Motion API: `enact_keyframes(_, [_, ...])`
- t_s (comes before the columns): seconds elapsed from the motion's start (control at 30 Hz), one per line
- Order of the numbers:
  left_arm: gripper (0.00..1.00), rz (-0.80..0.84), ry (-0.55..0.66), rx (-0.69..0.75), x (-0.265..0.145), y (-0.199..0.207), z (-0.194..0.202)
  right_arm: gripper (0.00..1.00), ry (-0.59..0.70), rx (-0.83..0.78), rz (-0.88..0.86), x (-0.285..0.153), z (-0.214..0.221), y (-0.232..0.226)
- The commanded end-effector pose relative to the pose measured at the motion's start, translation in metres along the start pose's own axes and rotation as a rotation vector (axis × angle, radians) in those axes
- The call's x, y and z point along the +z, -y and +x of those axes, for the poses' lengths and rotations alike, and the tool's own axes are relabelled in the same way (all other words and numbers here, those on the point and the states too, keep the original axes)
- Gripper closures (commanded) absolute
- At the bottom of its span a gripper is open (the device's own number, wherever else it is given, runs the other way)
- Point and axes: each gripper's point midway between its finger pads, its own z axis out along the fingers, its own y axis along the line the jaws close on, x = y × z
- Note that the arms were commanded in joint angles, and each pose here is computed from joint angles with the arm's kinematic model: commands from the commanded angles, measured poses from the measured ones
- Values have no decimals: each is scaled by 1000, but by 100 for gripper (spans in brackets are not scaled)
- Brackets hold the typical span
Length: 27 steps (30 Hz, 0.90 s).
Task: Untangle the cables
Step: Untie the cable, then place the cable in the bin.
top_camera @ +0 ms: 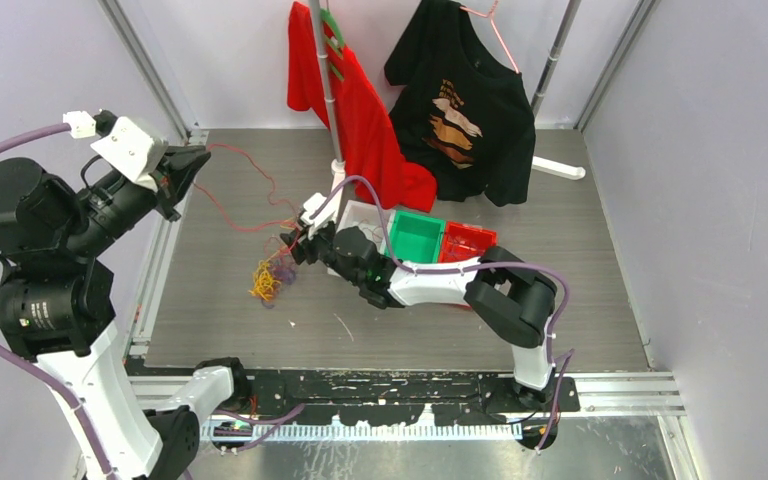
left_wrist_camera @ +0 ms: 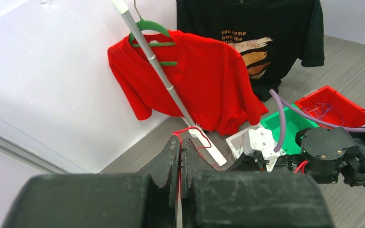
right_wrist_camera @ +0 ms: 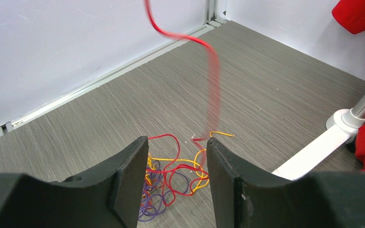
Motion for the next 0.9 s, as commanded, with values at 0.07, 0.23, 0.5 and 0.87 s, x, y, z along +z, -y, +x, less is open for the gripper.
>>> enact_keyframes(0.07, [100, 38, 99, 1, -6, 9, -34, 47, 132, 57, -21, 5, -58, 8])
enact_keyframes(0.23, [100, 56, 120, -34, -3, 10, -41, 55, 121, 51, -17, 8, -61, 10])
enact_keyframes(0.5, [100, 70, 139, -73, 2, 8, -47, 94, 193, 100, -55, -3, -93, 5])
enact_keyframes(0.87, [100, 92, 125, -213, 28, -1, -23, 99, 362, 201, 6, -64, -212, 65])
